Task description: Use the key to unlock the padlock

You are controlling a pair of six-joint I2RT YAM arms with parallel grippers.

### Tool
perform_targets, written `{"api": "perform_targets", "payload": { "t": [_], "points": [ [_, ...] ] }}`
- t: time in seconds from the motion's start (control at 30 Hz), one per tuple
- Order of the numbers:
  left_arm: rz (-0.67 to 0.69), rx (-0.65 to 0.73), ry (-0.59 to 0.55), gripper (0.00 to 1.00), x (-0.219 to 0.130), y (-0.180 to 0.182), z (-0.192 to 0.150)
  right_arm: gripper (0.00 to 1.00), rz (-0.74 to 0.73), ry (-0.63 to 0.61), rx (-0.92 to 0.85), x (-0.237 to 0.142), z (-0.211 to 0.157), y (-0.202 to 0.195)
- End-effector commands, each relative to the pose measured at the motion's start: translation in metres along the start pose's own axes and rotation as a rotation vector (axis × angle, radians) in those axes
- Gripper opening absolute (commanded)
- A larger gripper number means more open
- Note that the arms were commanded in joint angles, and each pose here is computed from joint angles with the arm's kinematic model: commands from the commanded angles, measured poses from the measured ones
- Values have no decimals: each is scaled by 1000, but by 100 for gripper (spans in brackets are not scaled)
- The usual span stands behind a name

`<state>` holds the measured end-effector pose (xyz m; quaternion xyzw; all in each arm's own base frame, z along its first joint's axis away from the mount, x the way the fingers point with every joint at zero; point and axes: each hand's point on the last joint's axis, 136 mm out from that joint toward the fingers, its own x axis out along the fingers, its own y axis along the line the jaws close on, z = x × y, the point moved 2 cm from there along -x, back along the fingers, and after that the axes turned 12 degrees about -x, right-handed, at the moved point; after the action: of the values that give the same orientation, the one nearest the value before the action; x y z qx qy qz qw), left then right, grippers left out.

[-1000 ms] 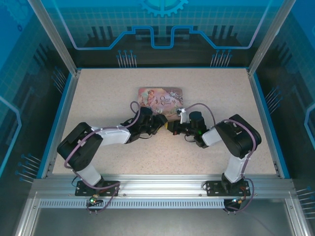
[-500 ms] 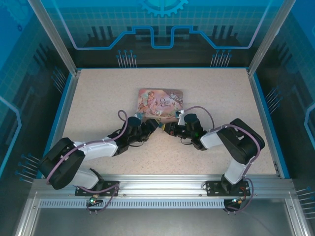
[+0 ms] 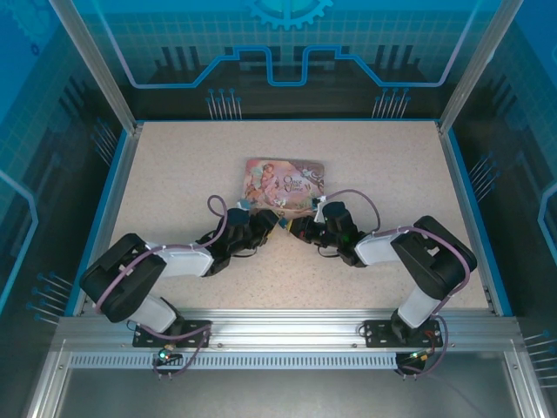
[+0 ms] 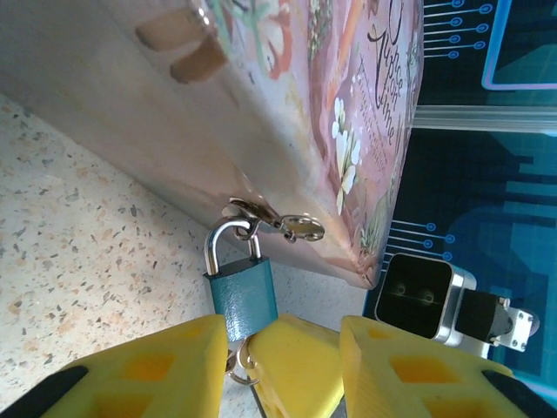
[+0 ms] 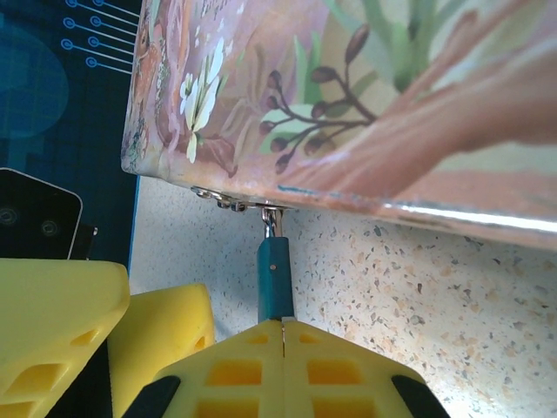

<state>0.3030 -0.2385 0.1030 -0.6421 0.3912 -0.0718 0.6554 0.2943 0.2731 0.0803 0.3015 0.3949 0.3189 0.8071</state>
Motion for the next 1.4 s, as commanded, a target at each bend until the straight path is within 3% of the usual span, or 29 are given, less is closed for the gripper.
{"api": "perform_targets", "payload": {
  "t": [0.0,0.47,1.03,1.27,1.37],
  "points": [
    [-11,-46,-28,40,1,6,6,0,17,-13,7,3,5,12],
    [-8,-92,10,40,20,14,0,0,26,1,17,9,1,16],
    [-83,-146,27,31,32,-2,-2,0,13,14,31,14,-3,14],
    [-83,-137,14,15,29,-3,-1,0,5,7,23,13,-2,12],
    [-82,-133,8,7,28,-4,0,6,-3,-1,2,10,-1,11]
  ]
}}
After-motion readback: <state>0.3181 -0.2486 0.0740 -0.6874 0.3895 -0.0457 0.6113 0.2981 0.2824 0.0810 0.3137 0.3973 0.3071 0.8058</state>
